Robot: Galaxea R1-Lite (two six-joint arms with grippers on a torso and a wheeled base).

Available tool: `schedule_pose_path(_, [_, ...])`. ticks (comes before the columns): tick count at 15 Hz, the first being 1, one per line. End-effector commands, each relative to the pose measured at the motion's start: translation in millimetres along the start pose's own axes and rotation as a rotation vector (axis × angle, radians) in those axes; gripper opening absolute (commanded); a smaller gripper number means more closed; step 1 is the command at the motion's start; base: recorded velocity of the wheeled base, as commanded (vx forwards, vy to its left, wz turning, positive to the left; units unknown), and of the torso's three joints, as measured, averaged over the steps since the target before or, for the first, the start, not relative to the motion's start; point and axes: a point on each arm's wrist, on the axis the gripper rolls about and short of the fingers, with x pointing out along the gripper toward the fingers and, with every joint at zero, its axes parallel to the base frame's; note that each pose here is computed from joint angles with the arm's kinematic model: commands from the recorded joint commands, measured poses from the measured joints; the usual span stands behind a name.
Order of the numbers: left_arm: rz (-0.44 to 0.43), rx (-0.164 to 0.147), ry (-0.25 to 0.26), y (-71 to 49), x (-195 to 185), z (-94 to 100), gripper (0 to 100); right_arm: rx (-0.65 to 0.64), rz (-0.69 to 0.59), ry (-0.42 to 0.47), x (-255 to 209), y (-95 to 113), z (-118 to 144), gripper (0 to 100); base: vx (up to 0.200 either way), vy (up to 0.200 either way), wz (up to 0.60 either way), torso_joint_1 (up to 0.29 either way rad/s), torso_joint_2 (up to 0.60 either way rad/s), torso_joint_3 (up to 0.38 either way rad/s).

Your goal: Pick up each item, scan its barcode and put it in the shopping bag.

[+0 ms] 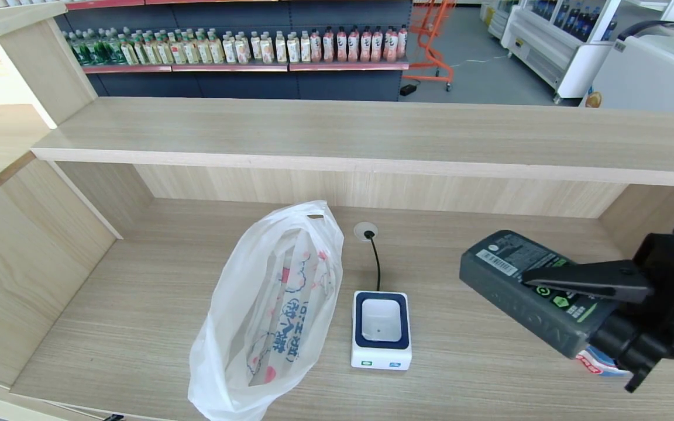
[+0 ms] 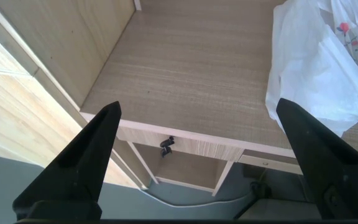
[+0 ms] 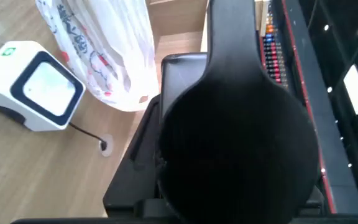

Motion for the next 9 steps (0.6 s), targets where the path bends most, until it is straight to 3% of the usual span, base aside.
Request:
schedule_pose_path(1, [0.001, 0.0, 0.0, 0.0, 0.0, 0.0, 100, 0.178, 0.024, 0.071, -36.7, 9.6, 25.7, 0, 0.0, 0.0, 0.0, 0.0, 0.0, 0.0])
schedule_pose_path(2, [0.001, 0.0, 0.0, 0.0, 0.0, 0.0, 100, 0.278, 0.053, 0.002, -37.7, 17.3, 30.1, 0, 0.0, 0.0, 0.0, 0.0, 0.0, 0.0])
schedule_pose_path(3, [0.001, 0.0, 0.0, 0.0, 0.0, 0.0, 100, 0.358, 0.079, -0.011, -39.1, 20.7, 33.0, 0, 0.0, 0.0, 0.0, 0.0, 0.0, 0.0])
schedule_pose_path(4, [0.001, 0.0, 0.0, 0.0, 0.0, 0.0, 100, 0.602, 0.115, -0.004, -41.6, 15.9, 34.3, 0, 0.0, 0.0, 0.0, 0.0, 0.0, 0.0])
schedule_pose_path(5, [0.001, 0.0, 0.0, 0.0, 0.0, 0.0, 100, 0.767, 0.112, 0.008, -41.0, 12.6, 31.2, 0, 0.0, 0.0, 0.0, 0.0, 0.0, 0.0])
schedule_pose_path(6, [0.001, 0.0, 0.0, 0.0, 0.0, 0.0, 100, 0.964, 0.097, 0.068, -44.2, 9.0, 27.4, 0, 0.0, 0.0, 0.0, 0.0, 0.0, 0.0])
schedule_pose_path(7, [0.001, 0.0, 0.0, 0.0, 0.0, 0.0, 100, 1.165, 0.065, 0.19, -47.6, 4.4, 21.1, 0, 0.0, 0.0, 0.0, 0.0, 0.0, 0.0])
schedule_pose_path(9, [0.001, 0.0, 0.0, 0.0, 0.0, 0.0, 100, 1.665, -0.035, 0.365, -47.1, 3.2, 13.6, 0, 0.0, 0.0, 0.0, 0.0, 0.0, 0.0])
